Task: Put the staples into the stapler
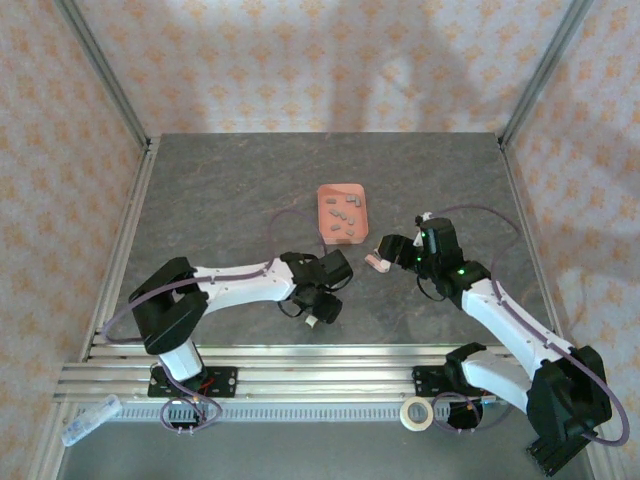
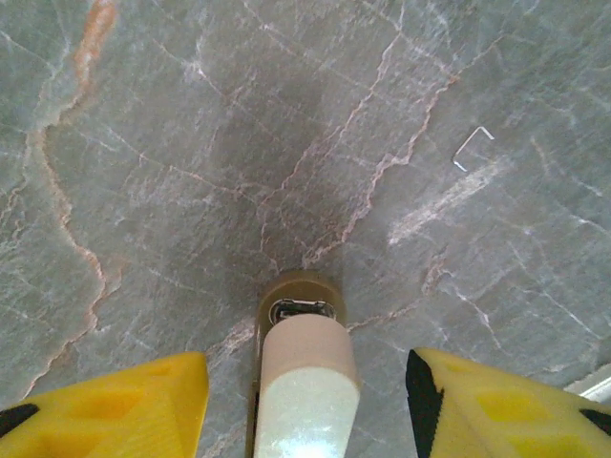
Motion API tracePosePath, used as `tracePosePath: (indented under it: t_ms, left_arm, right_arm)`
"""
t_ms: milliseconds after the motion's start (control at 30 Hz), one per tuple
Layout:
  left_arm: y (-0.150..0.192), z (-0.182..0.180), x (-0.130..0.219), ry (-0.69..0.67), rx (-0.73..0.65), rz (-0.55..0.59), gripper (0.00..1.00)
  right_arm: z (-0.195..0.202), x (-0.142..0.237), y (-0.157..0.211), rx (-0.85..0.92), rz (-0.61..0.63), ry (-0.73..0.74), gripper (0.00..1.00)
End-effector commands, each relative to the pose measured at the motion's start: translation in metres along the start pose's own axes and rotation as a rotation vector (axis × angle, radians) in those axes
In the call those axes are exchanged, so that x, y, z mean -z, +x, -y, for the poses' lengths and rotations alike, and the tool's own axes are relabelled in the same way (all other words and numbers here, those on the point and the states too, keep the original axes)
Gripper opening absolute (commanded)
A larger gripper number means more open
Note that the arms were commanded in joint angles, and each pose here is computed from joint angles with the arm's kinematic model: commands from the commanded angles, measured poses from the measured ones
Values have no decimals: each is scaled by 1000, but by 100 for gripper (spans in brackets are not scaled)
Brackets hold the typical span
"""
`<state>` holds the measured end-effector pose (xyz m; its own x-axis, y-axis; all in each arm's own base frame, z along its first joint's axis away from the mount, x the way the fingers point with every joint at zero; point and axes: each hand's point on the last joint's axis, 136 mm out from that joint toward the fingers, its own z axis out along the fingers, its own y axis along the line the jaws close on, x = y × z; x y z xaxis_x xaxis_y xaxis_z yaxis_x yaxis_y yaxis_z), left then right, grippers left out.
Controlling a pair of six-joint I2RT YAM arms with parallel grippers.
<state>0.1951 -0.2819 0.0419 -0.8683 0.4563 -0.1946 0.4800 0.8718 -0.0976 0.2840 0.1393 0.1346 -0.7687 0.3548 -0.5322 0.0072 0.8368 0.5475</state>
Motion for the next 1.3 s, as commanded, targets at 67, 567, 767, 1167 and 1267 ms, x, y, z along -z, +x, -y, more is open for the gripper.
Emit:
tracePosePath:
  t_ms: [67,567,767,1167,1267]
  left_arm:
    - [-4,-2,-1,-48,8,-17,54]
    - [-5,-6,-5,-81,7,-23,39]
    - [0,-9,-7,-83,2,-26,34]
    - [-21,-17,22,-88,-65,158,21]
    - [-33,-18,33,-71,-104,269,18]
  right_arm:
    - [0,0,4,12,-10,1,70]
    - [2,2,8,35,-25,8,67]
    - [1,2,7,28,-20,5,67]
    - [-3,-1,9,26,-58,-6,67]
    - [-7,-2,10,30,-73,-21,67]
